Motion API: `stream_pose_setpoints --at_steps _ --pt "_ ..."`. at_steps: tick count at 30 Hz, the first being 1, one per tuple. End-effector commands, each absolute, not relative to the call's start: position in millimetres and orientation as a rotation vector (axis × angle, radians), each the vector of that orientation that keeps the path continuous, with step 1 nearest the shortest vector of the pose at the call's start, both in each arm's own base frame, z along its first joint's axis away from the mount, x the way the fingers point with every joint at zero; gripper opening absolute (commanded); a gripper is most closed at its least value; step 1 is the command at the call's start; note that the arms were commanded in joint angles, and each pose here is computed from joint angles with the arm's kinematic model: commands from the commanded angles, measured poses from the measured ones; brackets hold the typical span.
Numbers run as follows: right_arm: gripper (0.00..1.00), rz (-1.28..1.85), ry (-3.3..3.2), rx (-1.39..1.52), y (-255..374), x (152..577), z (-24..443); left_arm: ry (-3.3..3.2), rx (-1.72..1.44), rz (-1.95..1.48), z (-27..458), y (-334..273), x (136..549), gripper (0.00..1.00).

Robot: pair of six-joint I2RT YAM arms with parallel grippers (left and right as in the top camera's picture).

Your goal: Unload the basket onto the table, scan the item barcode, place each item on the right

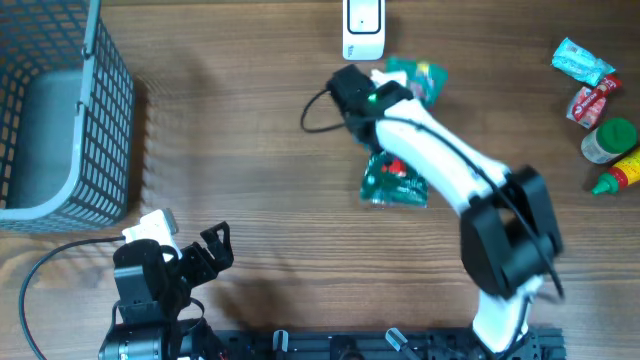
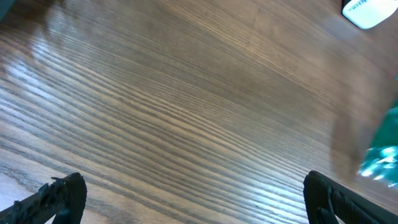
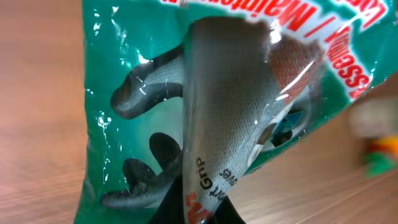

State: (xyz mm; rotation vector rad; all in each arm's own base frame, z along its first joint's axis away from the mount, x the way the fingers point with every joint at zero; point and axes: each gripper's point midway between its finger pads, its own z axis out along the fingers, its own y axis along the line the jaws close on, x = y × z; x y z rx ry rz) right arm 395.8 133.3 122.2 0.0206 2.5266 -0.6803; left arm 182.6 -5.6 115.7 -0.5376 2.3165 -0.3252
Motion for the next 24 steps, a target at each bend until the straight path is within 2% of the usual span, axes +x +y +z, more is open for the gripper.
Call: stream_pose_setpoints --at_steps 1,4,8,10,12,14,18,20,24 --pt "0.04 -0.882 2.025 0.085 132 389 245 2.314 -0.535 -0.305 114 -3 182 1.0" --pt "0.04 -0.908 1.777 0.082 155 360 307 2.314 -0.535 -0.305 114 -3 182 1.0" --pt "0.04 -0.905 1.694 0.042 175 346 331 2.315 -0.535 -0.305 114 -3 182 1.0" --pt "0.04 -1.041 1.715 -0.124 180 349 335 2.315 -0.535 -0.305 114 -3 182 1.0" --pt "0.04 -1.06 1.713 -0.158 186 352 340 2.315 -0.535 -0.305 114 -3 182 1.0" --pt "0.05 -0.891 1.717 -0.09 201 354 350 2.315 -0.535 -0.305 114 -3 182 1.0" --pt "0.04 -0.392 1.806 -0.432 269 361 353 2.315 -0.535 -0.305 114 -3 182 1.0" --pt "0.04 -0.164 1.718 -0.73 311 346 368 2.314 -0.535 -0.305 114 -3 182 1.0" --pt "0.04 0.193 1.349 -1.167 354 273 424 2.315 -0.535 -0.305 114 -3 182 1.0"
